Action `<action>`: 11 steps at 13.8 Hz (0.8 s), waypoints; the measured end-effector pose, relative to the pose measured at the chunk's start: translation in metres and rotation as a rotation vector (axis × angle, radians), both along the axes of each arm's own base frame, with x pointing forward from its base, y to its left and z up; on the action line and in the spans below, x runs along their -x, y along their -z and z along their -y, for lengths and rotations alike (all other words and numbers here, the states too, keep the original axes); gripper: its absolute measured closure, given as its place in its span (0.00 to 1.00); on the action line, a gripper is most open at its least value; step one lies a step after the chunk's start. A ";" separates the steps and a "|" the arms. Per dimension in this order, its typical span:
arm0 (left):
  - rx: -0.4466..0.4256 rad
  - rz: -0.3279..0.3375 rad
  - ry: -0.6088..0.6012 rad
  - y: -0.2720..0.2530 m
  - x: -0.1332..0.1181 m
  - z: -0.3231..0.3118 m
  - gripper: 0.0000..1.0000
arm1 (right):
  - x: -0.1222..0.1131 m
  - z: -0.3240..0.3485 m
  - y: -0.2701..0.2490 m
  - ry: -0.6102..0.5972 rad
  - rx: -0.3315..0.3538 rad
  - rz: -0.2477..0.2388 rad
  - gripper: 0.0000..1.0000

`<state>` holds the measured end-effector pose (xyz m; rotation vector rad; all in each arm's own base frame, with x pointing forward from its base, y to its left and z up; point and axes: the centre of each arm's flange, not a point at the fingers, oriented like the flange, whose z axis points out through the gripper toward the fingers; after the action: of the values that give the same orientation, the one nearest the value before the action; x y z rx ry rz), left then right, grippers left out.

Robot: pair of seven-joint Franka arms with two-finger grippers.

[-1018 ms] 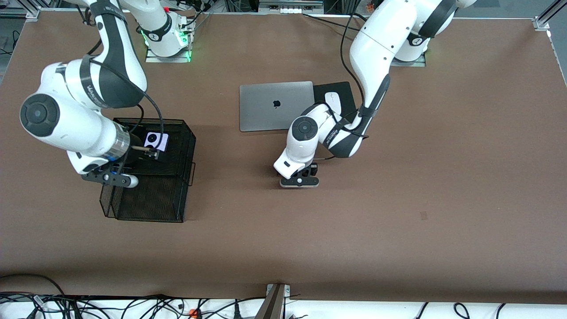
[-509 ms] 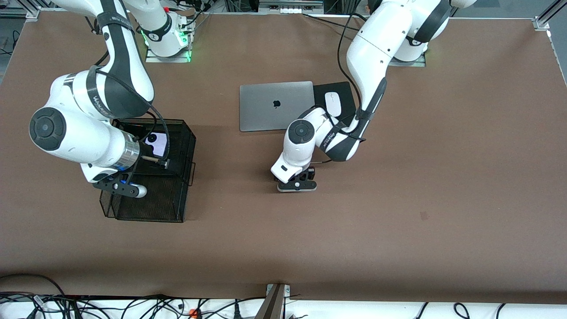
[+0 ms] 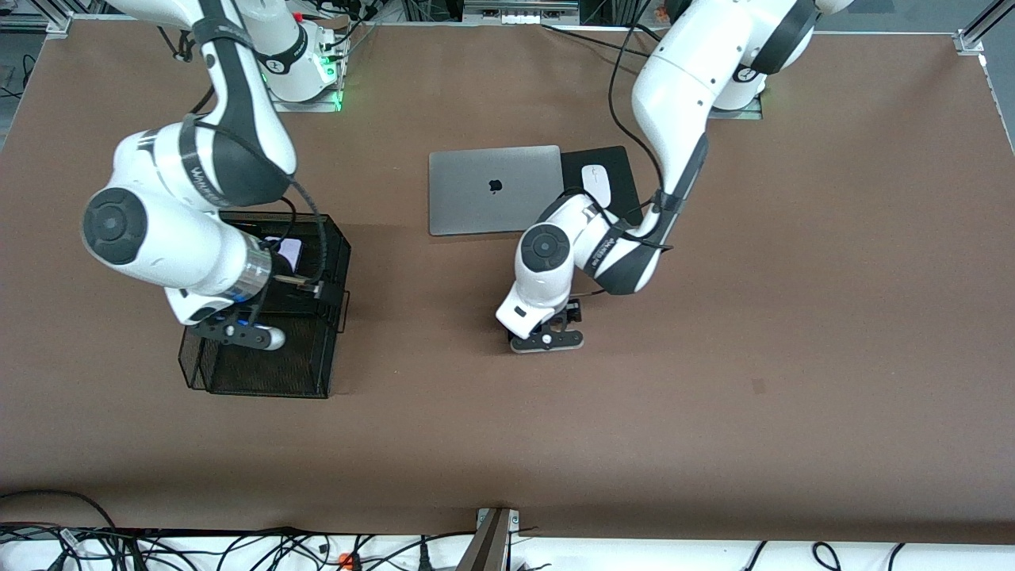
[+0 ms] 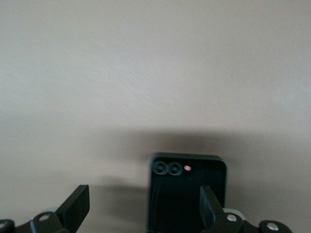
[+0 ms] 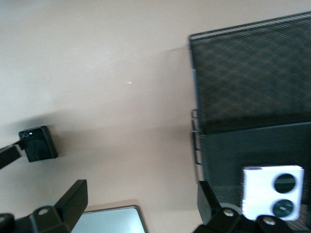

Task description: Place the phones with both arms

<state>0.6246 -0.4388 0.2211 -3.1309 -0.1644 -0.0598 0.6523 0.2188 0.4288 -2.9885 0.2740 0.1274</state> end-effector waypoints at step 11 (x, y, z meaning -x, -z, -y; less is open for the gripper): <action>-0.142 -0.175 0.033 -0.169 -0.054 -0.269 0.00 | 0.041 -0.265 0.146 -0.093 0.024 0.219 0.00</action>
<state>0.6787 -0.1701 0.3900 -2.9780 -0.1014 0.1938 0.6115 0.4839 0.2831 -3.0044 0.1132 -0.1943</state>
